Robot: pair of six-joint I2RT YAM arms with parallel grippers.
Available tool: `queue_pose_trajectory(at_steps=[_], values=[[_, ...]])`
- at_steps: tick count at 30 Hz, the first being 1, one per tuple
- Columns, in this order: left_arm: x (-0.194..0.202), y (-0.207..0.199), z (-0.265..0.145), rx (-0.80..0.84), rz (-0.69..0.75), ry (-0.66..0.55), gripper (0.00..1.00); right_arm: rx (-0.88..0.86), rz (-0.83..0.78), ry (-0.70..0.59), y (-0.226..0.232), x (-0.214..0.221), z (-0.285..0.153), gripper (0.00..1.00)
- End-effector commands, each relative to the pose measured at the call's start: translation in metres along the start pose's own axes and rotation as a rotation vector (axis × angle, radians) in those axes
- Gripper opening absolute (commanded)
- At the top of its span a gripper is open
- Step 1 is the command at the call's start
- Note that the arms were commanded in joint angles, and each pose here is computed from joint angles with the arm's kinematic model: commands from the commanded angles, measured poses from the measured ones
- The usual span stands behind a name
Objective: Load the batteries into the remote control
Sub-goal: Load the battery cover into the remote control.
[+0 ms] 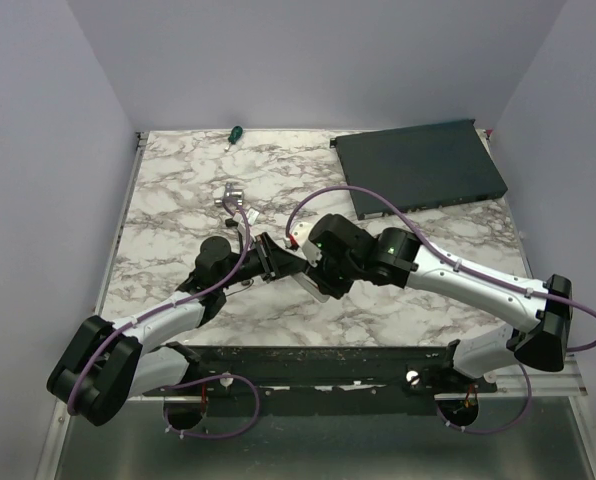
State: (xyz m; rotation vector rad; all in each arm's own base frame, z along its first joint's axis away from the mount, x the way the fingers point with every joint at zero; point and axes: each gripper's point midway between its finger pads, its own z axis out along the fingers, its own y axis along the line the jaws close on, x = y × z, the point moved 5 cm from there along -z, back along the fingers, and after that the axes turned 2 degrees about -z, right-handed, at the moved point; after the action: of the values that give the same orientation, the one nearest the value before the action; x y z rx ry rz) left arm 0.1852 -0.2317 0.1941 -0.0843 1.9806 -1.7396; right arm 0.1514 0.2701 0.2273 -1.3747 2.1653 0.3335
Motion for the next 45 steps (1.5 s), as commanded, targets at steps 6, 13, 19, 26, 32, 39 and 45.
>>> queue_pose_trajectory(at_steps=[6,13,19,26,32,39,45], values=[[0.0018,-0.0212,0.0028,0.099,0.055,0.051,0.00,0.035,-0.018,-0.047,-0.0045,-0.0169,0.0084,0.07],[0.0028,-0.0220,0.0033,0.114,0.042,0.056,0.00,0.038,-0.017,-0.052,-0.0048,-0.0177,0.0099,0.07],[0.0023,-0.0231,0.0037,0.119,0.039,0.056,0.00,0.036,-0.010,-0.076,-0.0044,-0.0216,0.0103,0.08],[0.0027,-0.0227,0.0047,0.121,0.034,0.062,0.00,0.038,-0.007,-0.080,-0.0046,-0.0221,0.0113,0.20],[0.0029,-0.0229,0.0051,0.124,0.026,0.066,0.00,0.041,-0.008,-0.074,-0.0047,-0.0201,0.0129,0.28],[0.0029,-0.0245,0.0056,0.138,0.008,0.068,0.00,0.050,-0.011,-0.073,-0.0061,-0.0200,0.0130,0.39],[0.0030,-0.0228,0.0069,0.137,0.001,0.072,0.00,0.057,-0.013,-0.071,-0.0069,-0.0196,0.0128,0.49]])
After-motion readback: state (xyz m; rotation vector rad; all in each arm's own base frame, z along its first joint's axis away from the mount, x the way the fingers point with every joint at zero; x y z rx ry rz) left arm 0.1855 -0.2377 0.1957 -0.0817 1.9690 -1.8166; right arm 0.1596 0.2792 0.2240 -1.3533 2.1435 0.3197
